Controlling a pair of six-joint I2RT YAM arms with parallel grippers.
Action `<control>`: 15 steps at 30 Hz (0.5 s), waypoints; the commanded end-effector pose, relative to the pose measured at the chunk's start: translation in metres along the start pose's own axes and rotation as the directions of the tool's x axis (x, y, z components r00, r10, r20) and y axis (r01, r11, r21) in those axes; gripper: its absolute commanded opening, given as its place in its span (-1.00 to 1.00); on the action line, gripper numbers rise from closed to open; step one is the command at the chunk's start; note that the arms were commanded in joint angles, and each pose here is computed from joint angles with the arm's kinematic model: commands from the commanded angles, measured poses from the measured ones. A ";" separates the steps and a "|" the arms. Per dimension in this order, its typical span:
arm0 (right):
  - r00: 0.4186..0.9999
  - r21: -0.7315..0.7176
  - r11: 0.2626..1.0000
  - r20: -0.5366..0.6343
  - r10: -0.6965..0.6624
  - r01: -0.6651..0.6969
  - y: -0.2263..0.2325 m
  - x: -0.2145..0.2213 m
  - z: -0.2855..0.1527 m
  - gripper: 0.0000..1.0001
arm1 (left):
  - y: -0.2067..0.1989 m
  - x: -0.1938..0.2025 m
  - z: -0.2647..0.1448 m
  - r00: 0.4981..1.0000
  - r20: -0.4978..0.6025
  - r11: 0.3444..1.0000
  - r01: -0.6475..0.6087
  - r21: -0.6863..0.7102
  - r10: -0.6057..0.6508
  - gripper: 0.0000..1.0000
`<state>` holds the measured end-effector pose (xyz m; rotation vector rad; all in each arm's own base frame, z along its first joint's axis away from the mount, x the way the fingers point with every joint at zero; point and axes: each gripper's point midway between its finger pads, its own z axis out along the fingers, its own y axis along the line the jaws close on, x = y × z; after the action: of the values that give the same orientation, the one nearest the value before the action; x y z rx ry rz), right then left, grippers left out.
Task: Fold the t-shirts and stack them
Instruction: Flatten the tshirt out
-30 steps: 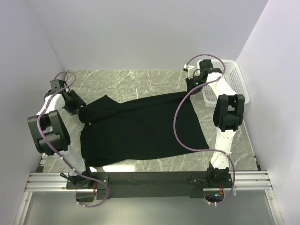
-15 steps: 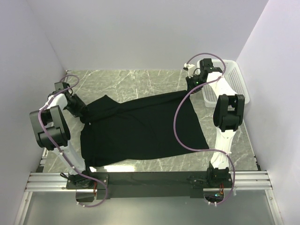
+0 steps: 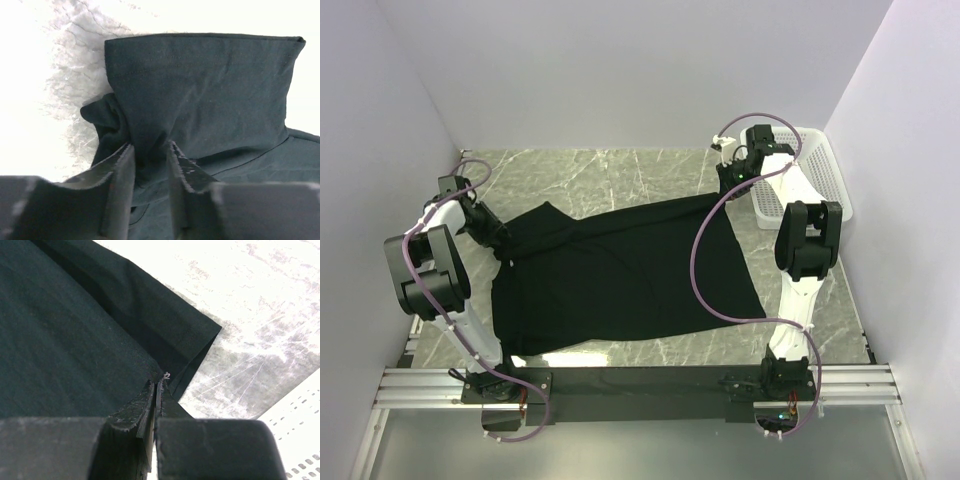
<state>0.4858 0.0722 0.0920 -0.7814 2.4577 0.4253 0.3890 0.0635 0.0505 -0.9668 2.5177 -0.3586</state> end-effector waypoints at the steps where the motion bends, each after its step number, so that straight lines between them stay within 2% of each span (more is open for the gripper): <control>1: 0.999 0.029 0.999 0.045 -0.019 0.018 -0.006 -0.017 -0.014 -1.00 | -0.009 0.001 0.000 1.000 -0.005 0.999 -0.013 0.045 0.014 -0.33; 5: 0.999 0.028 0.999 0.043 -0.020 0.019 -0.005 -0.016 -0.013 -1.00 | -0.012 0.000 -0.002 1.000 -0.001 0.998 -0.017 0.057 0.017 -0.64; 11: 0.999 0.031 0.999 0.044 -0.018 0.017 -0.007 -0.016 -0.014 -1.00 | -0.024 -0.012 -0.013 0.999 0.031 0.995 -0.037 0.091 0.034 -0.80; 15: 0.999 0.031 0.999 0.045 -0.021 0.020 -0.007 -0.017 -0.014 -1.00 | -0.027 -0.019 -0.020 0.998 0.058 0.994 -0.046 0.095 0.041 -0.79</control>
<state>0.4859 0.0718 0.0919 -0.7810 2.4587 0.4224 0.3894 0.0575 0.0521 -0.9491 2.5222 -0.4060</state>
